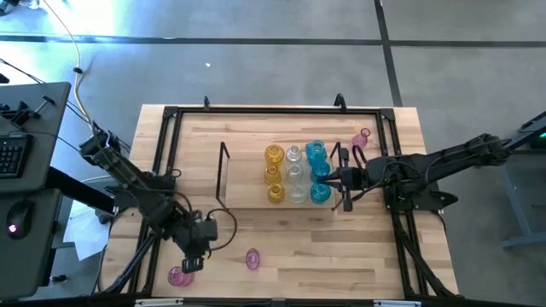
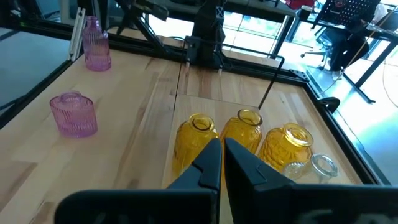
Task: Sort vases onto shelf
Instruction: Put the bottom left purple vase on the shelf
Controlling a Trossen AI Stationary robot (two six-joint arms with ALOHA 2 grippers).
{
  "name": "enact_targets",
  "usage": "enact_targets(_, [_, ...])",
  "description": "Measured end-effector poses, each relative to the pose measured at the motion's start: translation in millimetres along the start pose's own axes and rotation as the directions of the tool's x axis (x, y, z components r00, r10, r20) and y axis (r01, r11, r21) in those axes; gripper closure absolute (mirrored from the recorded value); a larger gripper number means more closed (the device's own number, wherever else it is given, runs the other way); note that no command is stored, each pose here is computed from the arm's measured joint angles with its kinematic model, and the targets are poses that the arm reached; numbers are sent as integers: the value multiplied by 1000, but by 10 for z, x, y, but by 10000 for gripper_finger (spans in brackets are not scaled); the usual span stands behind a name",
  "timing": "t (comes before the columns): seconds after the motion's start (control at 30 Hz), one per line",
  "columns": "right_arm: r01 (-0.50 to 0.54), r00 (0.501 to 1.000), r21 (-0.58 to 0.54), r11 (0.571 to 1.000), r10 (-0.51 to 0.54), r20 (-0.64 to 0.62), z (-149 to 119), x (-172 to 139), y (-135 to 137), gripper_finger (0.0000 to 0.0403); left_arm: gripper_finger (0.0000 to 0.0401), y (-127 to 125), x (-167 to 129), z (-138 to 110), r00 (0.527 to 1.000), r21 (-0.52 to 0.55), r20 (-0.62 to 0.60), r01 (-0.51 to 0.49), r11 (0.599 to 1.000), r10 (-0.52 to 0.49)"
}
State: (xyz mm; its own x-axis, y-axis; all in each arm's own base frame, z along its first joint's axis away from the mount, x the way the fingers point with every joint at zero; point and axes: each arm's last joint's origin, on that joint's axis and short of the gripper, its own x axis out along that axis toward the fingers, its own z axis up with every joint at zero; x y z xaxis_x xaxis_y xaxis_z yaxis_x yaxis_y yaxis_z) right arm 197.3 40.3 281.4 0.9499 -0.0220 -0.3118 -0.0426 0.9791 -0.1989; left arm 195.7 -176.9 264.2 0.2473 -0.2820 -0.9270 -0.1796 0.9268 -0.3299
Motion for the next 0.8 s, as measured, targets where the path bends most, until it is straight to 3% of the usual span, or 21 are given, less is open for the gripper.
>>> enact_targets(0.37, [-4, 999, -8, 1000, 4, -32, -31, 0, 4, 402, 241, -150, 17, -230, 982, -288, -166, 37, 957, -88])
enact_targets(0.8, [-5, 999, 5, 1000, 5, -46, -45, 0, 6, 402, 235, -297, 9, -631, 967, -246, -249, -9, 969, -54])
